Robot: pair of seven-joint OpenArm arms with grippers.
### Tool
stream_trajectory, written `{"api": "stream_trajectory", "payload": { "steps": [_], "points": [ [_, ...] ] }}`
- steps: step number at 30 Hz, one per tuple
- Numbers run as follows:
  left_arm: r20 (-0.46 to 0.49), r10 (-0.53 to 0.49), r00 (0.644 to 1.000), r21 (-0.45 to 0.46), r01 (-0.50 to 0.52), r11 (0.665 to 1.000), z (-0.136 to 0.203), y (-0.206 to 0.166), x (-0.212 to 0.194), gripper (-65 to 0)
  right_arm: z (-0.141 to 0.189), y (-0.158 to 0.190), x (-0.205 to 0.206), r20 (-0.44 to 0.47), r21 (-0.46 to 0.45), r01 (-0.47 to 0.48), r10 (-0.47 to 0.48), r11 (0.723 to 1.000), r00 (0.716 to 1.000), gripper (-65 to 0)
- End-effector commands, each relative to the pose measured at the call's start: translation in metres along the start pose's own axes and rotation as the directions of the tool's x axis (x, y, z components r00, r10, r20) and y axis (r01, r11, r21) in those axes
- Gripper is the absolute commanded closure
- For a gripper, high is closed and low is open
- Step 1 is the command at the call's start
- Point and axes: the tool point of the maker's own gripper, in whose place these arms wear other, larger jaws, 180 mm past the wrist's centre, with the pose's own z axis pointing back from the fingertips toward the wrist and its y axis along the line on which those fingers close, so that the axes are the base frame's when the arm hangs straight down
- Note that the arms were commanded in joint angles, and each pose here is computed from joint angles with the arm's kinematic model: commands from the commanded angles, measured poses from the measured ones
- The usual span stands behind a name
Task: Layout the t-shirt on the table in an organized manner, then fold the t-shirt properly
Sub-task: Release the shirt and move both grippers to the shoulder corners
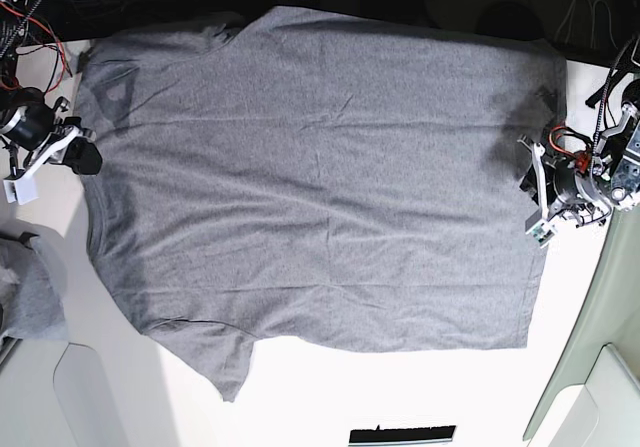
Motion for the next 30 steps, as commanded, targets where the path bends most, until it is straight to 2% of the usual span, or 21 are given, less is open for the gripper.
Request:
{"api": "stream_trajectory", "payload": {
  "steps": [1, 5, 9, 12, 15, 22, 30],
  "points": [
    [0.031, -0.005, 1.0, 0.018, 0.005, 1.0, 0.005, 0.008, 0.006, -20.9, 0.005, 0.0, 0.01, 0.026, 0.005, -0.02, 0.02, 1.0, 0.999, 0.0],
    [0.019, 0.013, 1.0, -0.042, -0.013, 0.999, -0.006, -0.025, -0.005, -20.9, 0.003, 0.003, -0.017, -0.034, 0.013, -0.008, 0.008, 1.0, 0.999, 0.0],
    [0.029, -0.001, 1.0, -0.057, 0.003, 0.998, -0.019, -0.047, -0.006, -20.9, -0.006, 0.001, -0.045, -0.109, 0.005, -0.017, 0.017, 1.0, 0.994, 0.0],
    [0.019, -0.015, 1.0, -0.047, 0.015, 0.999, -0.032, -0.053, -0.009, -20.8, -0.014, -0.005, -0.066, -0.154, -0.017, -0.03, 0.027, 0.999, 0.988, 0.0],
    [-0.016, 0.003, 1.0, -0.024, -0.003, 1.0, -0.047, -0.045, -0.013, -20.8, -0.02, -0.017, -0.073, -0.156, -0.049, -0.03, 0.022, 0.998, 0.988, 0.0],
    [-0.001, 0.084, 0.996, 0.034, -0.084, 0.996, -0.07, -0.007, 0.021, -20.8, -0.043, -0.046, -0.032, -0.093, -0.112, -0.008, -0.002, 0.994, 0.996, 0.0],
    [0.06, 0.122, 0.991, 0.084, -0.126, 0.988, -0.066, 0.033, 0.069, -20.9, -0.063, -0.054, 0.036, -0.009, -0.12, 0.016, -0.017, 0.993, 1.0, 0.0]
  ]
}}
